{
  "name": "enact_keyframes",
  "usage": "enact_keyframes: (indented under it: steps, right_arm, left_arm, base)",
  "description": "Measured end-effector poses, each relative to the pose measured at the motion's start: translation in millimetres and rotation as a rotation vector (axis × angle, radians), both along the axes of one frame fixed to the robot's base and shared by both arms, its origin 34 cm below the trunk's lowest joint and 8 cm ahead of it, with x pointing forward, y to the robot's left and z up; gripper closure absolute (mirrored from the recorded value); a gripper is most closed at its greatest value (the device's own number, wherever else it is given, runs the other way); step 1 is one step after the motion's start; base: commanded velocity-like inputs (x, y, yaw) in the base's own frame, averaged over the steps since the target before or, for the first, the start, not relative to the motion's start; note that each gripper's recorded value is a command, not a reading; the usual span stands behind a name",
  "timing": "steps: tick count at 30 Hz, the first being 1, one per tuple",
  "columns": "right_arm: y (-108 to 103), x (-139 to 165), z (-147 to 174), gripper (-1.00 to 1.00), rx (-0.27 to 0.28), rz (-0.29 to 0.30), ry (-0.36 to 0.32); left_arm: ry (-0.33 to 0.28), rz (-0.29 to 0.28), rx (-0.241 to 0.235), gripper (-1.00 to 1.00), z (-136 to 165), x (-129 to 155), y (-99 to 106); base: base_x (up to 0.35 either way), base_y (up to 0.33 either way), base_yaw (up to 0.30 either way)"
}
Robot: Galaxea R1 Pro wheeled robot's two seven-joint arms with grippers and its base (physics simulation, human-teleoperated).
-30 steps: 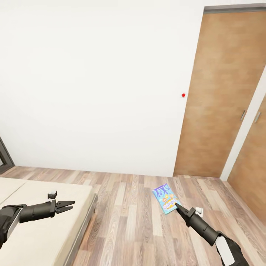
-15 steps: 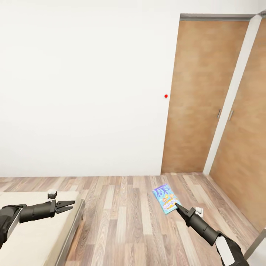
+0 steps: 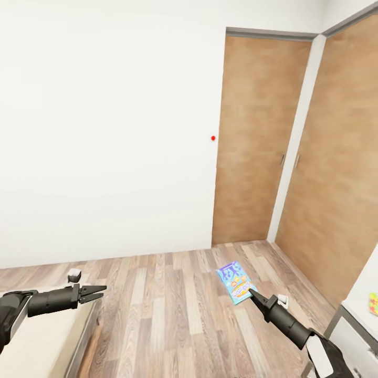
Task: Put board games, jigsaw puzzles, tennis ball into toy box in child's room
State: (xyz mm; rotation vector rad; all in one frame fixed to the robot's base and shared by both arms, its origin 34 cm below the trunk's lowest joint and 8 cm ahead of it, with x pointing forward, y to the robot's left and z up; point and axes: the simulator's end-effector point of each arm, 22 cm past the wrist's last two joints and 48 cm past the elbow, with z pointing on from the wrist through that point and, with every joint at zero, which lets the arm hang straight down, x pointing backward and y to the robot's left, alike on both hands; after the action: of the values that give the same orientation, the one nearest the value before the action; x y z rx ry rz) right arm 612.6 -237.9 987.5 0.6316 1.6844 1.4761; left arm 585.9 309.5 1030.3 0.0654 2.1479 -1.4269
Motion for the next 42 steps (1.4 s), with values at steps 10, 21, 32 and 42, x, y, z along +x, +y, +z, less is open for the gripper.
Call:
enact_keyframes:
  steps: [10,21,32,42]
  right_arm:
    - [0,0,4,1.0,0.0,0.0,-0.007]
    - [0,0,7,1.0,-0.001,0.0,-0.015]
    - [0,0,11,1.0,-0.001,0.0,-0.022]
    - [0,0,15,1.0,-0.001,0.001,-0.03]
  left_arm:
    - [-0.008,0.0,0.0,-1.0,3,0,0]
    - [-0.016,0.0,0.001,-1.0,7,0,0]
    - [-0.024,0.0,0.001,-1.0,11,-1,0]
    - [-0.031,0.0,0.002,-1.0,14,-1,0]
  base:
    - [0.0,0.0,-0.26]
    - [0.0,0.0,-0.26]
    - [0.0,0.0,-0.26]
    - [0.0,0.0,-0.26]
